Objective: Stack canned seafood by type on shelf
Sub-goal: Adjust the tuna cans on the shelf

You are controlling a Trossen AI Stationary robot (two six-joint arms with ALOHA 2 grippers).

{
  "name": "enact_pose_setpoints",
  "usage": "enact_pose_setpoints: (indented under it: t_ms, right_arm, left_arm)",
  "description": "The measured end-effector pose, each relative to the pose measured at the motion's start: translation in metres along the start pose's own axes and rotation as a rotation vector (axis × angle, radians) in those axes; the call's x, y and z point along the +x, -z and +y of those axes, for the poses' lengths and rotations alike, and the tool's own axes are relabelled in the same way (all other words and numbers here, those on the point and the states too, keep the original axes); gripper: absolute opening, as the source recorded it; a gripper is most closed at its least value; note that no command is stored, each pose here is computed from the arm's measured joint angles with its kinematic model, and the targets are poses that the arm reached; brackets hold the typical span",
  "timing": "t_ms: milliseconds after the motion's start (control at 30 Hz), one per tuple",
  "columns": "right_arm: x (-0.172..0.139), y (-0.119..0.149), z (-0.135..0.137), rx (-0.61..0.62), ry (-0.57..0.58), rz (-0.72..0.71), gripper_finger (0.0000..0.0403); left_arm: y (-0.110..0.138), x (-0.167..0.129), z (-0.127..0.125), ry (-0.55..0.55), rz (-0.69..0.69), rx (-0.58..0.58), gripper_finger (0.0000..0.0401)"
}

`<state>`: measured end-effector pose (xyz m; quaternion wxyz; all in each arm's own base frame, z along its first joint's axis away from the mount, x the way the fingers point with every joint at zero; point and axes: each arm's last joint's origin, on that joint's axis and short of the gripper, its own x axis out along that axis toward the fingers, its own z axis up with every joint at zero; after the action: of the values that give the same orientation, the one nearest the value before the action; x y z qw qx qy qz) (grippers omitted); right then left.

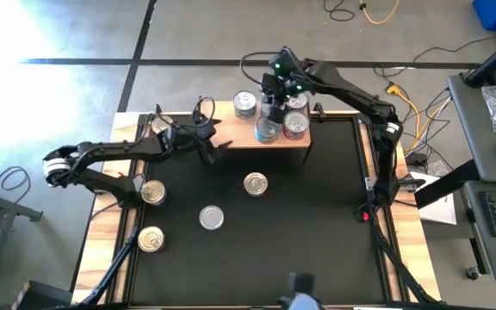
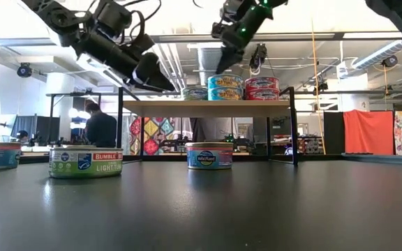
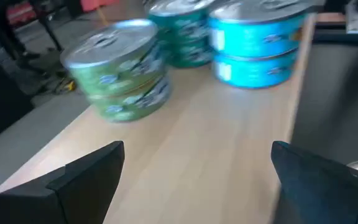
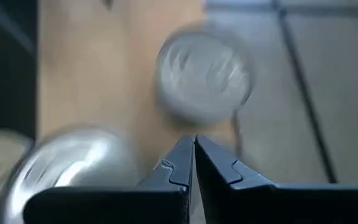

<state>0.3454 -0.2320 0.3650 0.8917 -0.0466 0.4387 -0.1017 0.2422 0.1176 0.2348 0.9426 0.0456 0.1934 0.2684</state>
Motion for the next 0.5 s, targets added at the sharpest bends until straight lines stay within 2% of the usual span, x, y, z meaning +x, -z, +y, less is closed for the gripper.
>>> enact_pose_setpoints:
  t_ms: [100,267,500]
  right_arm:
    - [-0.009,0.009,0.003,0.014,-0.018,0.105,0.0012]
    - [-0.012,0.020,-0.003,0.030,0.051,0.206,0.0012]
    - [0.003,0.028,-0.006,0.019,0.054,0.216,0.0012]
  left_arm:
    - [-0.004,0.002,-0.007,0.018,-0.051,0.002,0.0390]
    - [-0.004,0.011,-0.023,0.061,-0.090,0.009,0.0390]
    - [-0.004,0.029,-0.036,0.090,-0.042,-0.007,0.0390]
